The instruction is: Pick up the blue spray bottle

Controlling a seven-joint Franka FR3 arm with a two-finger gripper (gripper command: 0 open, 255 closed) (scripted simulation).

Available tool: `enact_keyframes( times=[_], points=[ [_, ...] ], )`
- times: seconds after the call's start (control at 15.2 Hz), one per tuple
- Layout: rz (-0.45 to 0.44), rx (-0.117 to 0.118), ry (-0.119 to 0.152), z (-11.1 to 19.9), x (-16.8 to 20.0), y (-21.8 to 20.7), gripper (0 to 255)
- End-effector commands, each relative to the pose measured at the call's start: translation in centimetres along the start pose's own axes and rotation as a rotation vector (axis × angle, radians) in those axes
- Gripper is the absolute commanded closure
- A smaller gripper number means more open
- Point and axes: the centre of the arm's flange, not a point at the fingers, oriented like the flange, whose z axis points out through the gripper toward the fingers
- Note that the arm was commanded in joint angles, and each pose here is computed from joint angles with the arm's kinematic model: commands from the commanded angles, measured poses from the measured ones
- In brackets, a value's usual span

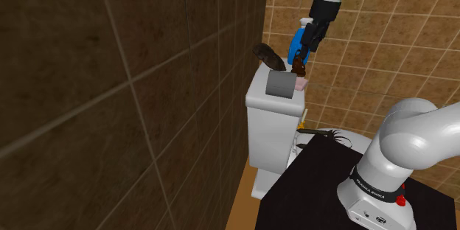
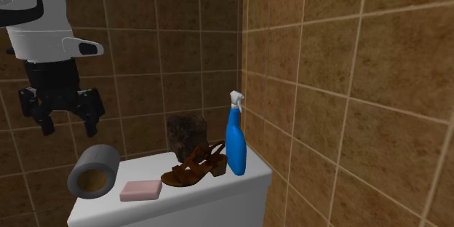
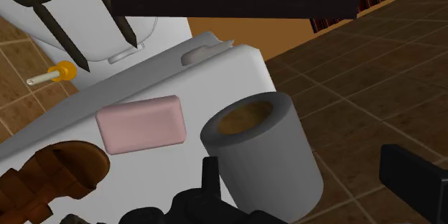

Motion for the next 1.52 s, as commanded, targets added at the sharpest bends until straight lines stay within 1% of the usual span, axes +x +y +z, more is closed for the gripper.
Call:
enact_keyframes(
  times=[0.0, 0.73, 1.45],
  points=[
    [0.000, 0.000, 0.000, 0.0, 0.0, 0.0, 0],
    [-0.136, 0.024, 0.104, 2.0, 1.2, 14.6, 0],
    [-0.272, 0.048, 0.209, 4.2, 4.6, 28.8, 0]
  ],
)
